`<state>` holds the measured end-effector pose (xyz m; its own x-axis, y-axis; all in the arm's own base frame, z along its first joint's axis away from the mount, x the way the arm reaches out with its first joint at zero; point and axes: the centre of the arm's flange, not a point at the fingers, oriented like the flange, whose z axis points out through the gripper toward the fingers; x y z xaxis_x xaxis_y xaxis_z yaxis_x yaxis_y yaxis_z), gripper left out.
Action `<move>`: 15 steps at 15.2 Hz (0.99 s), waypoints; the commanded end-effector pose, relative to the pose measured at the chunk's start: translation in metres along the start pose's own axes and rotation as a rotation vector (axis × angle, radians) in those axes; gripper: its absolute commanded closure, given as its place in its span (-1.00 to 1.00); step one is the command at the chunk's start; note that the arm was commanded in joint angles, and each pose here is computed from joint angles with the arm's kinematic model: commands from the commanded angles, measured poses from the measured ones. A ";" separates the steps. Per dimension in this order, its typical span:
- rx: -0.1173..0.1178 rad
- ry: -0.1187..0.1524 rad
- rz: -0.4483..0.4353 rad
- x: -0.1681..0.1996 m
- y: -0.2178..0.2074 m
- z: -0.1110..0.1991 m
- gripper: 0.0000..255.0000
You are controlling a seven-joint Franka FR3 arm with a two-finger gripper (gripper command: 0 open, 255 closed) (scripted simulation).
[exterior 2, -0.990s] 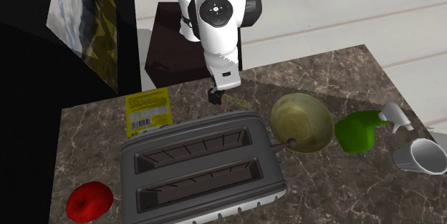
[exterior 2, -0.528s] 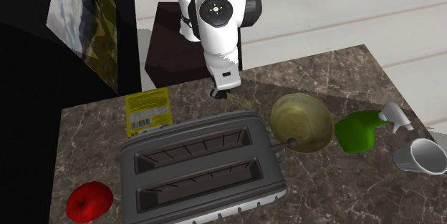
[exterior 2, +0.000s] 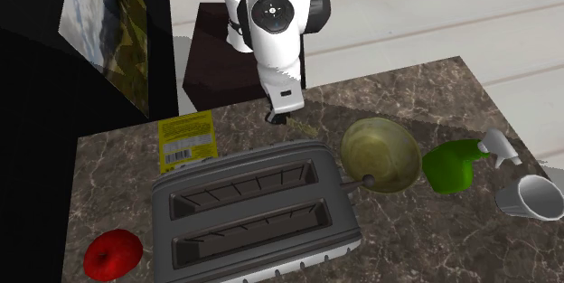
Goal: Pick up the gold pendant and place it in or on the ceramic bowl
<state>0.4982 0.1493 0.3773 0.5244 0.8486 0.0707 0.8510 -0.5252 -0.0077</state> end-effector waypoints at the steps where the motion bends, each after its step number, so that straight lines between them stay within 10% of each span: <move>1: 0.000 0.000 0.000 0.000 0.000 -0.008 1.00; 15: 0.000 0.000 0.000 0.006 -0.001 -0.082 1.00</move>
<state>0.4982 0.1491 0.4539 0.5243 0.8486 0.0710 0.8510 -0.5252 -0.0075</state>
